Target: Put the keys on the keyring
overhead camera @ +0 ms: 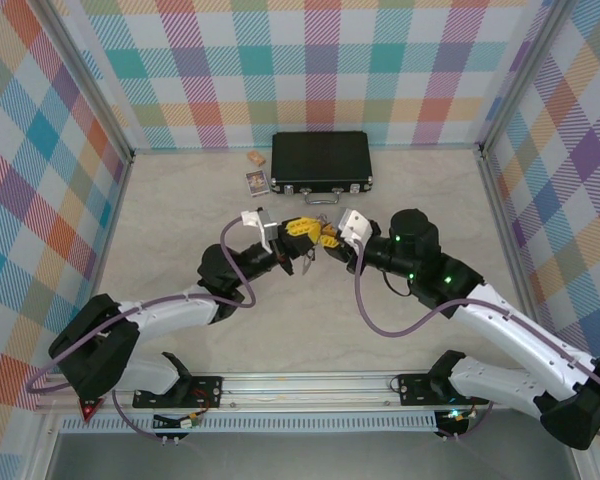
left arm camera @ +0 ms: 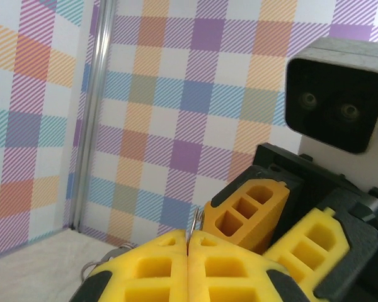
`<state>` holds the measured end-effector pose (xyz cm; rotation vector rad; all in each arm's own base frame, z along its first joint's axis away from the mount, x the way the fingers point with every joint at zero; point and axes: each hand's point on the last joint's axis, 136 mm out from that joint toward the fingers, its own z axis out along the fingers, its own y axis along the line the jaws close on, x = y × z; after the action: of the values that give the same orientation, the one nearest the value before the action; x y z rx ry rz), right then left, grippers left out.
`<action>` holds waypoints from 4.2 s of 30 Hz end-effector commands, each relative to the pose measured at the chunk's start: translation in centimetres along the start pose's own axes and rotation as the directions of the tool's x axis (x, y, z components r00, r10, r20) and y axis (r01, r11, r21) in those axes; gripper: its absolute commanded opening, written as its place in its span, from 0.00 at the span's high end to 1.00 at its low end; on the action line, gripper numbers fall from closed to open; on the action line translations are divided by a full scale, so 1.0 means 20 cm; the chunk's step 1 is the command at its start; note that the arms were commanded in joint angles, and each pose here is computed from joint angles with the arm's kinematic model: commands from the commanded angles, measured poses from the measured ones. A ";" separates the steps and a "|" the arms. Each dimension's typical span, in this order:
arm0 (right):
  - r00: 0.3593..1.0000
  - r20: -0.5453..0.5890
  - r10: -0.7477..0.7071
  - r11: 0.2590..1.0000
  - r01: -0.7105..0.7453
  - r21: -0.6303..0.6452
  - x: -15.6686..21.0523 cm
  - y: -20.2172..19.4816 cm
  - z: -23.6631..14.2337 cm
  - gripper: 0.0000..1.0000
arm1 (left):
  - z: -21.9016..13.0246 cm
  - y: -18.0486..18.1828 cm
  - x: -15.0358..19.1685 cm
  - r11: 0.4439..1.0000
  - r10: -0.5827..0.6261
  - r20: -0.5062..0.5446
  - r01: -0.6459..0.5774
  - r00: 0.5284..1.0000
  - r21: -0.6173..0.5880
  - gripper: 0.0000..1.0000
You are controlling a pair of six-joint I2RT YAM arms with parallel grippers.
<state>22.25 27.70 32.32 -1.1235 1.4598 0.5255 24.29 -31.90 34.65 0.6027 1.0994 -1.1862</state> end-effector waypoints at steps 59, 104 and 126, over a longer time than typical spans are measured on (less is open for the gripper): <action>0.911 -0.059 0.407 0.800 -0.387 -0.459 -0.13 -0.07 -0.07 0.79 | -0.01 -0.10 -0.16 0.975 -0.062 0.004 0.060 0.998 0.214 1.00; 0.925 -0.376 0.052 0.919 -0.192 -0.345 0.20 -0.06 -0.01 1.00 | -0.15 0.07 0.21 0.988 0.095 -0.325 -0.048 0.941 0.150 0.78; 0.878 -0.473 -0.076 0.894 -0.150 -0.421 0.31 0.07 0.07 1.00 | -0.18 0.06 0.40 0.979 0.118 -0.472 -0.024 0.874 0.201 0.79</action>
<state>22.69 26.88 24.30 -1.6705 1.9181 0.6513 24.63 -31.41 25.27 1.0741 1.4103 -1.0862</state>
